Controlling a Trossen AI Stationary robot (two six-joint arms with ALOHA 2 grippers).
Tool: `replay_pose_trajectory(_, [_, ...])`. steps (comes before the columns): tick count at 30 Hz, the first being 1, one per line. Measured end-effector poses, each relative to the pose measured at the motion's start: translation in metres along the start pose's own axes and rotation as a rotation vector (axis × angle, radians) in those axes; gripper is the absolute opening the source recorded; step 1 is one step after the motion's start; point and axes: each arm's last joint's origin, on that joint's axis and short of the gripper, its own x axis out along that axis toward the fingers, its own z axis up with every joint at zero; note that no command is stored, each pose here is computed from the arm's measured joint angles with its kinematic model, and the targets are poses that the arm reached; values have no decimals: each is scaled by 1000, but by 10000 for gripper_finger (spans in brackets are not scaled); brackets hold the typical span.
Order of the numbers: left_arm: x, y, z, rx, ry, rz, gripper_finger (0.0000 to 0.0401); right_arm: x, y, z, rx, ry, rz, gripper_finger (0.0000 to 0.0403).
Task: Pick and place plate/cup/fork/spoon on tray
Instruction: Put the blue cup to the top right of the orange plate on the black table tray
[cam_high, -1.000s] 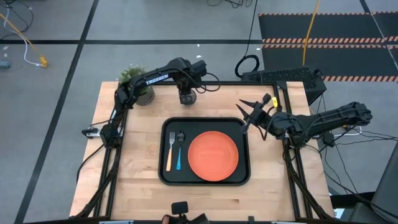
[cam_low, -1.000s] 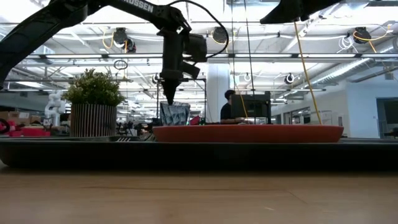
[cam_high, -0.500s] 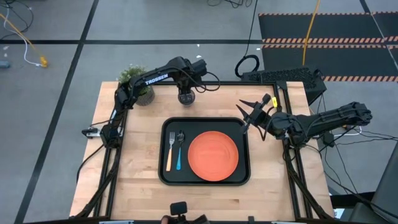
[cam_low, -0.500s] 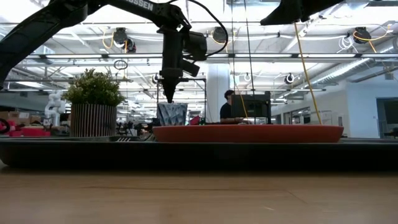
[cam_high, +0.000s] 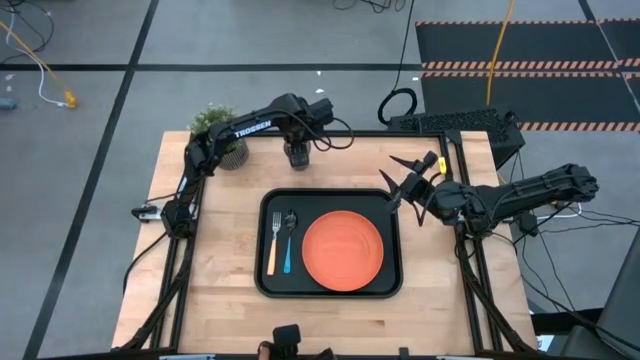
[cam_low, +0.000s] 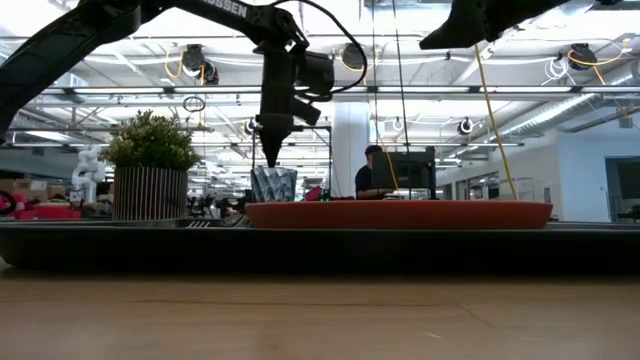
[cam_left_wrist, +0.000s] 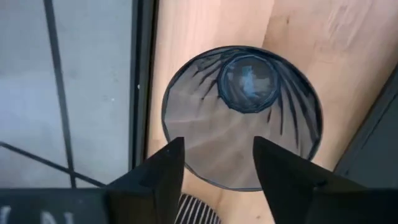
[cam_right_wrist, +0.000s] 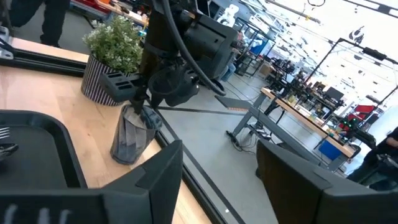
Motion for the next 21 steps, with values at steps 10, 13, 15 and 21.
replay_pose_trajectory(10, [-16,-2,-2,28,51,112,216,0,0,0,-10,1,-1,202])
replay_pose_trajectory(13, [-39,1,-1,1,-8,142,216,0,-1,0,-13,0,-3,203])
replay_pose_trajectory(15, [-60,2,2,-22,-90,155,216,-1,-2,1,-37,-4,-5,204])
replay_pose_trajectory(21, [-120,6,-3,-61,-599,-2,216,-1,-2,0,-144,-5,-3,200])
